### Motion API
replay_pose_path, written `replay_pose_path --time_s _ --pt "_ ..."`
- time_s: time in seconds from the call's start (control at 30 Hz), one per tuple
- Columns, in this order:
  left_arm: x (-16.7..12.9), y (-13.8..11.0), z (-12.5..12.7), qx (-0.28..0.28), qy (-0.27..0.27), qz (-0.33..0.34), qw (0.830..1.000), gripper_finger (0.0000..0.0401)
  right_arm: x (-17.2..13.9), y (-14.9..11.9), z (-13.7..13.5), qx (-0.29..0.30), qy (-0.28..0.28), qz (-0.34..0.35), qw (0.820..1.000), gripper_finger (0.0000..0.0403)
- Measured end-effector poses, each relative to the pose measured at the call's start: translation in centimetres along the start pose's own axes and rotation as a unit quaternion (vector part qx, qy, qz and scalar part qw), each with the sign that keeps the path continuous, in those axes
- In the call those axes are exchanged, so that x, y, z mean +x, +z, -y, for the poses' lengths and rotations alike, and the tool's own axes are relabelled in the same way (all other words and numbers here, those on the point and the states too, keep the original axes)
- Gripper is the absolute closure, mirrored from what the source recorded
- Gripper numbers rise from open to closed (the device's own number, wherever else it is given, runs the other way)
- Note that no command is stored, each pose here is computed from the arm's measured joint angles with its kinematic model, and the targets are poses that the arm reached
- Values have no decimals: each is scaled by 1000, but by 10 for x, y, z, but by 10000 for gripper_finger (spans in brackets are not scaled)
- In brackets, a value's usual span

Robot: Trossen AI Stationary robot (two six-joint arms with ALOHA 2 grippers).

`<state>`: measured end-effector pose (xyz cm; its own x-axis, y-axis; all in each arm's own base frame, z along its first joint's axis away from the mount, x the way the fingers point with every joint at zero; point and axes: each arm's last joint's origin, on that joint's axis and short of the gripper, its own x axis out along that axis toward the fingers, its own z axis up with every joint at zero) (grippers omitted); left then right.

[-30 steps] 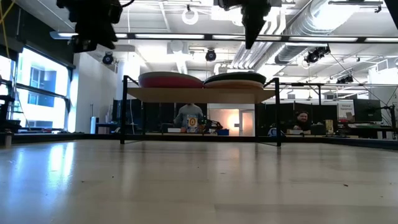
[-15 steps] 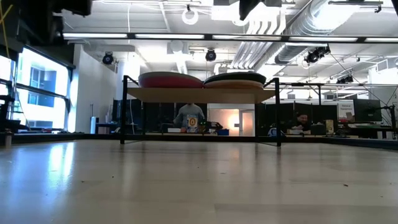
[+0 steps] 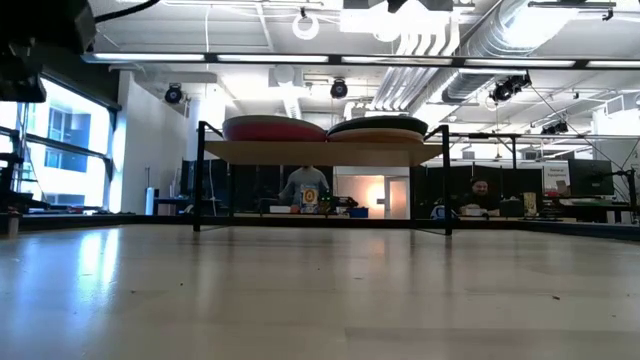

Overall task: Place and stack plates onto a shelf
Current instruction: Stack the orange plate on top of the gray plate on the shelf

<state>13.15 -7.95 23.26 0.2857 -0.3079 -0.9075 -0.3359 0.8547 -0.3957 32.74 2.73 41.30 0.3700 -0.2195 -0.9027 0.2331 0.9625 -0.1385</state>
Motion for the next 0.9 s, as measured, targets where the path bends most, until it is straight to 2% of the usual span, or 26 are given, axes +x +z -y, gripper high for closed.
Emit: replay_pose_path --time_s 0.2,0.33,0.53,0.9 --pt "17 -1 -2 -47 -19 -7 999 314 0 0 -1 2 -2 1 1000 306" --pt "29 -6 -5 -48 -31 -37 998 295 0 0 -1 2 -2 1 1000 306" --pt "37 -6 -4 -34 -2 -33 999 274 0 0 -1 6 -2 1 1000 306" --pt "66 -9 4 -25 58 -66 996 272 0 0 0 11 -12 4 1000 306"
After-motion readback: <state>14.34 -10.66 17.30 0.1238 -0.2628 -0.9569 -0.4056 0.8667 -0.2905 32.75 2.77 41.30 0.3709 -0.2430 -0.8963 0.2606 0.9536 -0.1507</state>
